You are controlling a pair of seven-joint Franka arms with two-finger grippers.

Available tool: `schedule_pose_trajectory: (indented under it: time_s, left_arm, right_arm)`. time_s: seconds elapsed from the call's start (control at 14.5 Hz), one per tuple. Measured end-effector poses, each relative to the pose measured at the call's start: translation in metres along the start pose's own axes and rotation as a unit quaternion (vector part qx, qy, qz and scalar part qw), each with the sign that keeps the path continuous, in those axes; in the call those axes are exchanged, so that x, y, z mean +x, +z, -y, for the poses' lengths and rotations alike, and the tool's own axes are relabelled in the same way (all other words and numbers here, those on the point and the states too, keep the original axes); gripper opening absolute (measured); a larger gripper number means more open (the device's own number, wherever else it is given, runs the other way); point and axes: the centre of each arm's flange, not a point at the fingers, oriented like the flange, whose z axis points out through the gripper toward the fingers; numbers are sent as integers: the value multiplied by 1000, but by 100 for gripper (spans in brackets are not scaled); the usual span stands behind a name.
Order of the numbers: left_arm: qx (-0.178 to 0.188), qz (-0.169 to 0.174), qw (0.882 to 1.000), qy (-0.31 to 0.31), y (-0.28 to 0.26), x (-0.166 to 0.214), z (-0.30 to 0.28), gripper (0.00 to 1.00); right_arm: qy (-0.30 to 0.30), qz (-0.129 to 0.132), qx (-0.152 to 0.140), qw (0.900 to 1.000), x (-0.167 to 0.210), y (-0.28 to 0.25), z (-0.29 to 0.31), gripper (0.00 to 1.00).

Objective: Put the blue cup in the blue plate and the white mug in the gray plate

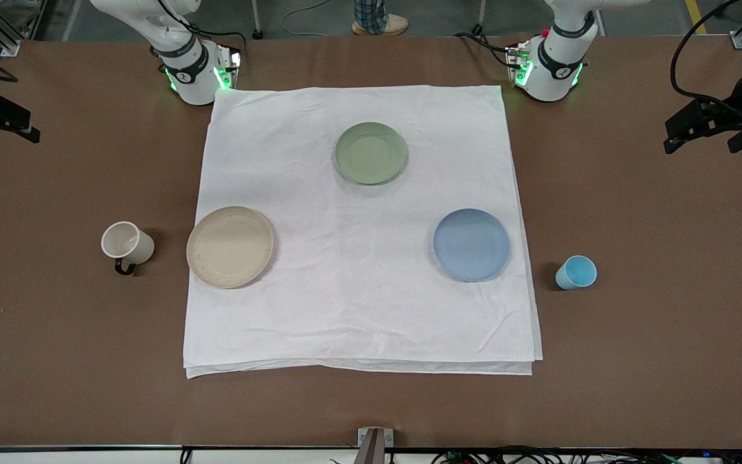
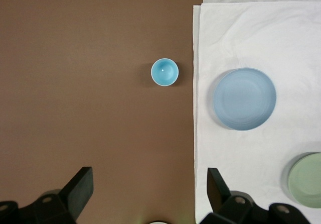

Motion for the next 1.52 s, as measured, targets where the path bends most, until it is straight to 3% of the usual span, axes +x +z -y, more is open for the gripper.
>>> schedule_pose_trajectory:
  time_s: [0.34,0.48,0.62,0.83,1.03,1.31,1.38,1.45,1.52]
  left_arm:
    - [0,17,1000,-4,19,12,5,100]
    - [0,31,999,-9,52,33,10,100]
    - [-1,42,999,-19,107,56,21,100]
    - [-4,29,999,-33,214,74,37,100]
    - [-7,25,999,-47,309,72,53,100]
    - [-11,21,999,-44,381,81,48,96]
    - [-12,18,999,-48,396,84,46,93]
    - [-13,14,998,-54,410,86,45,84]
    - [-14,12,998,-60,422,87,43,71]
  right_arm:
    - [2,3,0,1000,3,4,-2,100]
    - [12,10,-1,1000,29,35,-16,100]
    - [27,9,-5,1000,73,91,-39,100]
    - [48,14,-10,999,117,206,-74,100]
    - [63,20,-9,998,131,306,-94,100]
    - [75,-12,-7,997,130,381,-96,100]
    - [76,-16,-7,997,126,396,-96,98]
    - [78,-15,-7,997,122,408,-96,97]
    - [80,-11,-5,997,118,417,-95,90]
